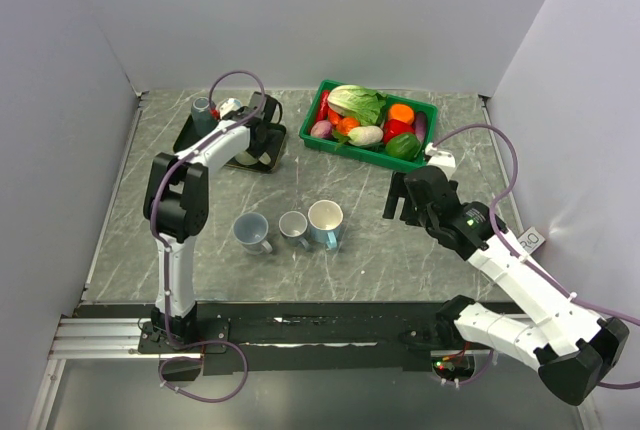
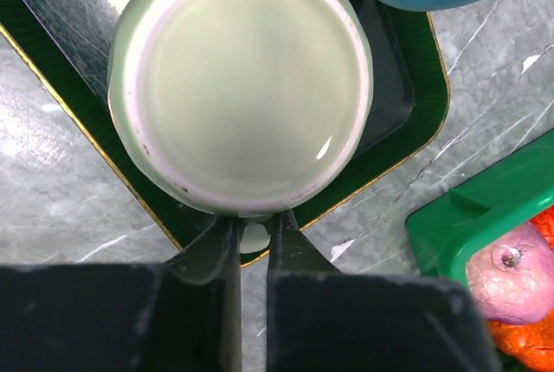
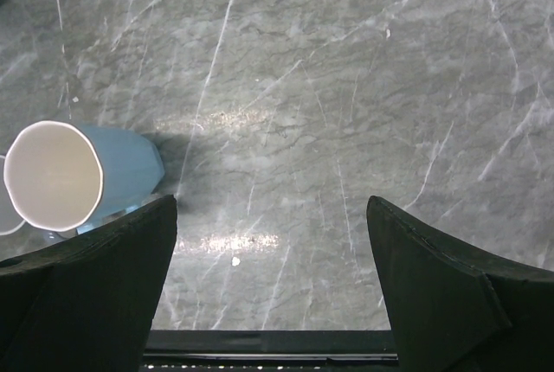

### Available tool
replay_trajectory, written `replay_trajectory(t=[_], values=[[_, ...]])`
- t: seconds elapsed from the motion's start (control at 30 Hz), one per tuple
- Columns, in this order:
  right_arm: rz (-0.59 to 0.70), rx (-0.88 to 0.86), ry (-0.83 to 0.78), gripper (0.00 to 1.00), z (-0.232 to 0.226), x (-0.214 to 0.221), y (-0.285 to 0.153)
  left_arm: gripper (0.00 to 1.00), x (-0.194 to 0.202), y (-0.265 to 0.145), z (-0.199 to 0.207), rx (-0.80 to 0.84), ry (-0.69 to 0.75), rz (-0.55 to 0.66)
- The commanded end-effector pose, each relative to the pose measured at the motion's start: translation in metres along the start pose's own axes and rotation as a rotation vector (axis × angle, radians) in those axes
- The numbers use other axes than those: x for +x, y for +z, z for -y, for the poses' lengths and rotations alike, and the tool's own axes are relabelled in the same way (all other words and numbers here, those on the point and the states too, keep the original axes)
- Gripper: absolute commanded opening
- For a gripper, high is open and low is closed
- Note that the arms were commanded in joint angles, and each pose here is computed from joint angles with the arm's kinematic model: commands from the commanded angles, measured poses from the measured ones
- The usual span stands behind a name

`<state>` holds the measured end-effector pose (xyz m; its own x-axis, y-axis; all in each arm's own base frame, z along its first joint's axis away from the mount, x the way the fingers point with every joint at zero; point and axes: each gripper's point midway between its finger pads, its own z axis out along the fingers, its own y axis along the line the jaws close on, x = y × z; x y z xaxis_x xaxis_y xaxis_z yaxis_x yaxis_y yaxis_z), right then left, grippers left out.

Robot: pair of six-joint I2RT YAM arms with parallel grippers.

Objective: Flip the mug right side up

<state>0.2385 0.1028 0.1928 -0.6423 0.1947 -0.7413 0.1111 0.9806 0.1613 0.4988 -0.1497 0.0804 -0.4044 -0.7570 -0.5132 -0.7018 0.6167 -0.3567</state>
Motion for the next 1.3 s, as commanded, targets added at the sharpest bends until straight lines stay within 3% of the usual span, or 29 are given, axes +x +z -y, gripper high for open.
replay_trajectory(t=[0.0, 0.13, 0.33, 0.6, 0.8, 0.97, 1.27], values=[[0.046, -0.010, 0.015, 0.95, -0.001, -0.012, -0.002, 0.01, -0.017, -0.020, 0.013, 0.066, -0.003, 0.014], [0.052, -0.024, 0.016, 0.95, -0.004, -0.016, -0.004, 0.01, -0.019, -0.041, 0.029, 0.162, -0.002, -0.014], [0.062, -0.085, 0.017, 0.96, -0.018, -0.028, -0.009, 0.01, -0.029, -0.107, 0.057, 0.355, -0.011, -0.060], [0.096, -0.254, 0.008, 0.97, -0.060, -0.061, -0.019, 0.01, -0.049, -0.211, 0.114, 0.746, 0.004, -0.111], [0.167, -0.483, 0.033, 1.00, -0.110, -0.103, -0.035, 0.01, -0.038, -0.285, 0.161, 1.085, 0.151, -0.270], [0.187, -0.712, 0.097, 1.00, -0.148, -0.128, -0.057, 0.01, -0.026, -0.348, 0.163, 1.359, 0.232, -0.397], [0.201, -1.051, 0.248, 1.00, -0.179, -0.162, -0.094, 0.01, -0.043, -0.455, 0.137, 1.709, 0.292, -0.395]])
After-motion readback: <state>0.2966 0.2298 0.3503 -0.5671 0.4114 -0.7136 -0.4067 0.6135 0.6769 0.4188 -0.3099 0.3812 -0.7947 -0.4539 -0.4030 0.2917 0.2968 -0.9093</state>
